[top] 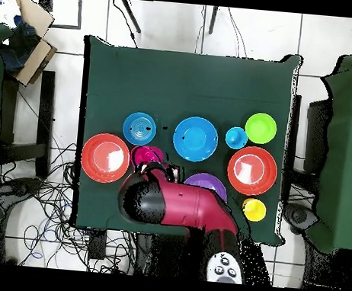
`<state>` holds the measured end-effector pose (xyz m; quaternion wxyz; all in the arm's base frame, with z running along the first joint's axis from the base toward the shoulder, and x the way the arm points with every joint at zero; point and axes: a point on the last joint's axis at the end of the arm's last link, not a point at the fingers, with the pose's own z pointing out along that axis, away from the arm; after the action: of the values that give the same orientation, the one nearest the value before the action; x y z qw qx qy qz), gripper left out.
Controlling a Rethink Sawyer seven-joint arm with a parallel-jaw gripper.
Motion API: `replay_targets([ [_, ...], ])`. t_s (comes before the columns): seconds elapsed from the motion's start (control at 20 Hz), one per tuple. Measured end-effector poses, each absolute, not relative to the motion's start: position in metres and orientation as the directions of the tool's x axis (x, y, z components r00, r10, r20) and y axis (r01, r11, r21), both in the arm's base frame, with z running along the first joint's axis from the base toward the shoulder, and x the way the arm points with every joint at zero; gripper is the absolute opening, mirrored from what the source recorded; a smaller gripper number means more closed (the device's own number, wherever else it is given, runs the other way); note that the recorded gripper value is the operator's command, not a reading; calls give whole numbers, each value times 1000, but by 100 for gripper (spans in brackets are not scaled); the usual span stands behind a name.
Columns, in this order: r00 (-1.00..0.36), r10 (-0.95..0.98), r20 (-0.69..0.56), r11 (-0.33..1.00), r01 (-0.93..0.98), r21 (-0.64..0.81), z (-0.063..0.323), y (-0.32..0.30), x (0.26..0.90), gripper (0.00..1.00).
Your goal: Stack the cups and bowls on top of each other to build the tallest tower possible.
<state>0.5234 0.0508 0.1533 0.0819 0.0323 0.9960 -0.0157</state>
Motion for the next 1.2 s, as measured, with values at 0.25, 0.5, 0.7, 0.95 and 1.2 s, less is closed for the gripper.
replay_targets([
  [0.25, -976, 121, -183, 992, 122, 5, 159, 20, 537, 0],
  [0.5, -965, 180, -189, 984, 178, 28, 160, -13, 545, 0],
  [0.7, -959, 206, -194, 978, 202, 44, 160, -29, 549, 0],
  [0.95, -962, 195, -189, 981, 188, 54, 151, -33, 554, 0],
  [1.2, -972, 160, -173, 987, 152, 58, 135, -30, 554, 0],
])
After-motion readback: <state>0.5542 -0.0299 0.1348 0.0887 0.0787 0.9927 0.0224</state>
